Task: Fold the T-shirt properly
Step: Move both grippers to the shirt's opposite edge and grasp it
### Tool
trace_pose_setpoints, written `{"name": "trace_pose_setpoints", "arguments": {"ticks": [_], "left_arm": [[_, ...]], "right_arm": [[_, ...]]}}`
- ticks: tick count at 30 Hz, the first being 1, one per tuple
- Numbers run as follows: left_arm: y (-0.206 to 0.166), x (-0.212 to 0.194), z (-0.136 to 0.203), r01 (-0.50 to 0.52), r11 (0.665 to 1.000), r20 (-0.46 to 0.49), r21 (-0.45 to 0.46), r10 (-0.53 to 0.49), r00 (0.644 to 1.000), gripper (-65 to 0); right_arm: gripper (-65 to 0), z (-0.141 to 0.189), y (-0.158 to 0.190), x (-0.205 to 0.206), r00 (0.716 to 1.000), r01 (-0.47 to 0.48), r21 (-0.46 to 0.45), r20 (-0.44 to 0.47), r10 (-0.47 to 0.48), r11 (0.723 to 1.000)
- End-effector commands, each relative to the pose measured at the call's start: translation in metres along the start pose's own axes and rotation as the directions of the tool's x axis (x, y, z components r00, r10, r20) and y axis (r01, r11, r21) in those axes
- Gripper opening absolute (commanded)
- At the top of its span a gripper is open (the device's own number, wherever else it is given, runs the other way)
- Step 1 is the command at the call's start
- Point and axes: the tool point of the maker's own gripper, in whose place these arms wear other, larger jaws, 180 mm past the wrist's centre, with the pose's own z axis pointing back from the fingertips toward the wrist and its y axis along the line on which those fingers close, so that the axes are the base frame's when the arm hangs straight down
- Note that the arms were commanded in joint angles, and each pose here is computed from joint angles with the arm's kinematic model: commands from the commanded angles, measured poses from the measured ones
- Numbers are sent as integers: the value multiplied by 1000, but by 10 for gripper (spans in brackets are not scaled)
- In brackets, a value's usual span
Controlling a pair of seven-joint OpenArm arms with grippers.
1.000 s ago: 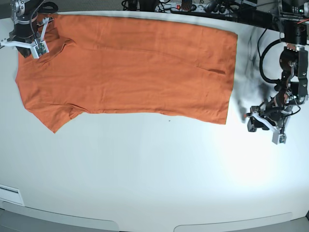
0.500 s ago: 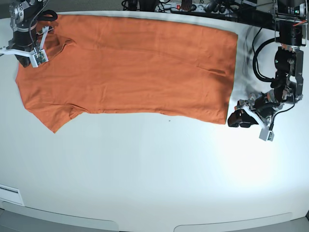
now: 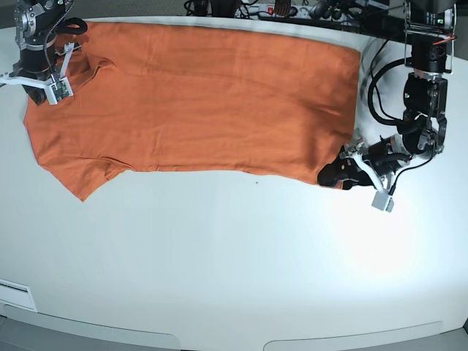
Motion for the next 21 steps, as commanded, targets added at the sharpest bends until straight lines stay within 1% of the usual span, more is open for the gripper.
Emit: {"name": "trace_pose_setpoints", "arguments": {"ticks": [1, 2, 4, 6, 7, 9, 11, 12, 15, 16, 17, 19, 21], "left_arm": [[8, -9, 4, 6, 999, -59, 39, -4, 998, -377], [11, -8, 4, -6, 999, -55, 52, 8, 998, -451], [17, -6, 4, -1, 996, -43, 88, 5, 999, -648], [22, -6, 5, 27, 993, -49, 113, -21, 999, -650], [23, -7, 5, 31, 993, -51, 118, -26, 998, -650], [23, -6, 5, 34, 992, -51, 120, -28, 998, -650], [23, -5, 4, 34, 992, -46, 118, -28, 999, -650], [22, -5, 4, 32, 993, -45, 117, -27, 999, -650], [20, -5, 4, 44, 994, -46, 102, -40, 998, -650], [20, -5, 4, 45, 994, -46, 102, -40, 998, -650], [20, -5, 4, 44, 994, -46, 103, -40, 998, -650], [20, -6, 4, 44, 994, -50, 104, -39, 998, -650], [20, -6, 4, 44, 994, -55, 104, -39, 998, -650]], "right_arm": [[-643, 2, -10, 9, 999, -8, -31, 36, 9, 999], [-643, 2, -10, 9, 999, -7, -32, 39, 9, 999], [-643, 2, -10, 12, 999, -7, -34, 53, 8, 999], [-643, 1, -11, 17, 997, -4, -35, 75, 7, 999], [-643, 0, -9, 20, 996, 10, -17, 85, -8, 1000], [-631, -5, -2, 30, 992, 63, 48, 104, -67, 997], [-612, -10, -6, 49, 981, 117, 74, 149, -127, 990], [-600, -13, -14, 60, 972, 139, 63, 184, -149, 988], [-600, -22, -48, 93, 944, 191, -18, 276, -179, 981], [-600, -26, -58, 102, 934, 212, -35, 301, -192, 977], [-600, -31, -64, 109, 921, 243, -30, 320, -221, 970], [-573, -48, -69, 116, 905, 294, 12, 319, -282, 956], [-524, -72, -74, 115, 898, 337, 44, 287, -335, 941]]}}
